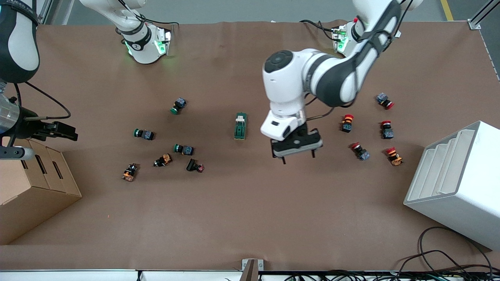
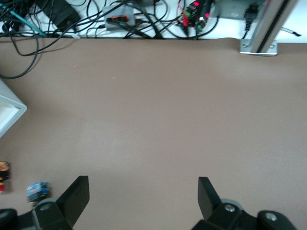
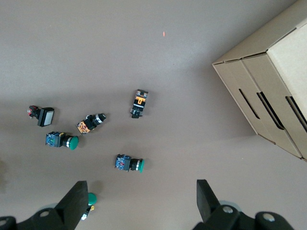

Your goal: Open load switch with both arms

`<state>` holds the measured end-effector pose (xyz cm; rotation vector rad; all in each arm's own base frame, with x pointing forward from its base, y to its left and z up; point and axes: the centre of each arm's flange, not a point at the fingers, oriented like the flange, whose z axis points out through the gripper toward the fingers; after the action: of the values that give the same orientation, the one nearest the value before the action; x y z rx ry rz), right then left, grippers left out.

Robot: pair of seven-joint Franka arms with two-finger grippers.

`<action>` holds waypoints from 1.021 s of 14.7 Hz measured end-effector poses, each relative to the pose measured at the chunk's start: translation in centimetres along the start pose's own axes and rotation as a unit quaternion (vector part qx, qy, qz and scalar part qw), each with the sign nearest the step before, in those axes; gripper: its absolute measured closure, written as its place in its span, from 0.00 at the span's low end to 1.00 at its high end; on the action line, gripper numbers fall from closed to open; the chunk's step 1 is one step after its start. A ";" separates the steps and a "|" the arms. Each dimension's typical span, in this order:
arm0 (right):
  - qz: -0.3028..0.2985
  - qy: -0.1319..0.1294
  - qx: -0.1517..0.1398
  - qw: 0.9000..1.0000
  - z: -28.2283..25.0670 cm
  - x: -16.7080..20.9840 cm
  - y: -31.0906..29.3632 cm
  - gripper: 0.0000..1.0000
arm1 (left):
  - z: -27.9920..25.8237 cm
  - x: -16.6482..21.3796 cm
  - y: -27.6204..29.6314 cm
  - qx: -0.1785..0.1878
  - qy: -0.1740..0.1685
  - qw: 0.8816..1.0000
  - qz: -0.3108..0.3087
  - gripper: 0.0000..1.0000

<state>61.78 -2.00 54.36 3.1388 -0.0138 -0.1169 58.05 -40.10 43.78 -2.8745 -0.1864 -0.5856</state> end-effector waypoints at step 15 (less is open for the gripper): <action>0.006 0.011 0.000 1.000 -1.4 -0.5 0.7 0.00 | -9.6 10.8 -32.4 -0.101 -0.170 0.976 0.094 0.00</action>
<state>61.43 -2.74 55.82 3.1392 -0.0328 -0.0829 59.09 -9.83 62.28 -3.1232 0.1035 -0.0787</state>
